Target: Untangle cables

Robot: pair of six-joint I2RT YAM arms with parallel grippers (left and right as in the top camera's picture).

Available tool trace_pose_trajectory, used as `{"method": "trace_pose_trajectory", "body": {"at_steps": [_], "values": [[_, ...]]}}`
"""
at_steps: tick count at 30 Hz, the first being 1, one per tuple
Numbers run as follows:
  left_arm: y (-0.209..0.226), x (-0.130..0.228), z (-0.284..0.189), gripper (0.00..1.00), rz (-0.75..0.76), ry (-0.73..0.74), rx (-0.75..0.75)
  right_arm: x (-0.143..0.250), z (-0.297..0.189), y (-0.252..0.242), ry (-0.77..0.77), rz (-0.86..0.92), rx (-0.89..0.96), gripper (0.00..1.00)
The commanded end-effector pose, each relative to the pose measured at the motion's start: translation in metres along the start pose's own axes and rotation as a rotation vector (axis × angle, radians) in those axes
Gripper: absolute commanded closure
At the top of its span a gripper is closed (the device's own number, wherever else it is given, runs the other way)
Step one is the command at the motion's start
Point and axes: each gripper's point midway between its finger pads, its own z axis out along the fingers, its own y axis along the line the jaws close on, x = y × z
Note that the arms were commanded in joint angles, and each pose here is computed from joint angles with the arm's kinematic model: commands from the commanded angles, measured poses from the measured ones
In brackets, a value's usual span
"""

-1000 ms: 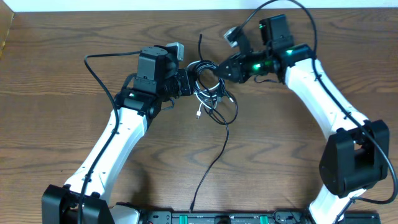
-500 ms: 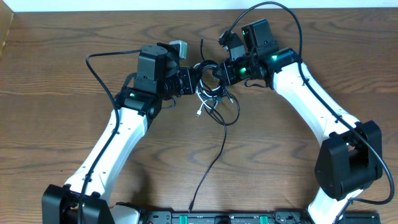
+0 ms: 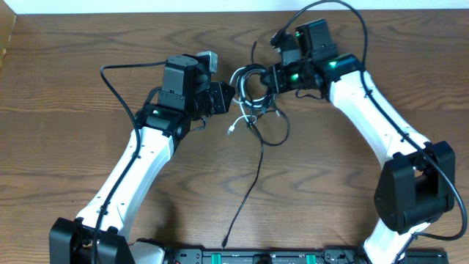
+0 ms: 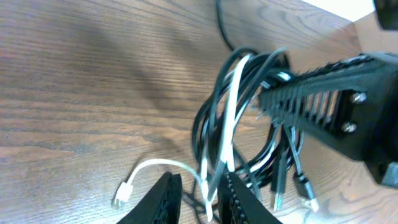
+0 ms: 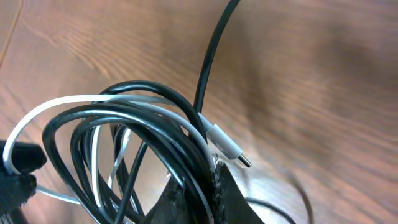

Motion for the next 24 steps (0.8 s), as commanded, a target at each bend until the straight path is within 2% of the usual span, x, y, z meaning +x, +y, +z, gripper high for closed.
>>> {"method": "trace_pose_trajectory", "body": {"at_steps": [1, 12, 14, 18, 20, 24], "values": [[0.000, -0.004, -0.003, 0.75, -0.001, -0.012, -0.012, 0.001, 0.003, 0.012, 0.012, -0.017, -0.085, 0.99], [0.000, -0.014, -0.003, 0.71, 0.013, -0.056, -0.016, 0.002, 0.002, 0.022, 0.017, -0.041, -0.139, 0.99], [0.007, -0.018, -0.003, 0.80, 0.012, -0.078, -0.060, 0.003, 0.001, 0.025, 0.020, -0.052, -0.159, 0.99], [0.022, -0.018, 0.004, 0.81, 0.004, -0.082, -0.125, 0.003, 0.001, 0.026, 0.020, -0.052, -0.164, 0.99], [0.028, -0.014, 0.013, 0.91, -0.004, -0.060, -0.134, 0.003, 0.001, 0.026, 0.020, -0.051, -0.164, 0.99], [0.033, -0.013, 0.017, 0.93, -0.001, -0.057, -0.150, 0.002, 0.000, 0.023, 0.018, -0.038, -0.158, 0.99]]}}
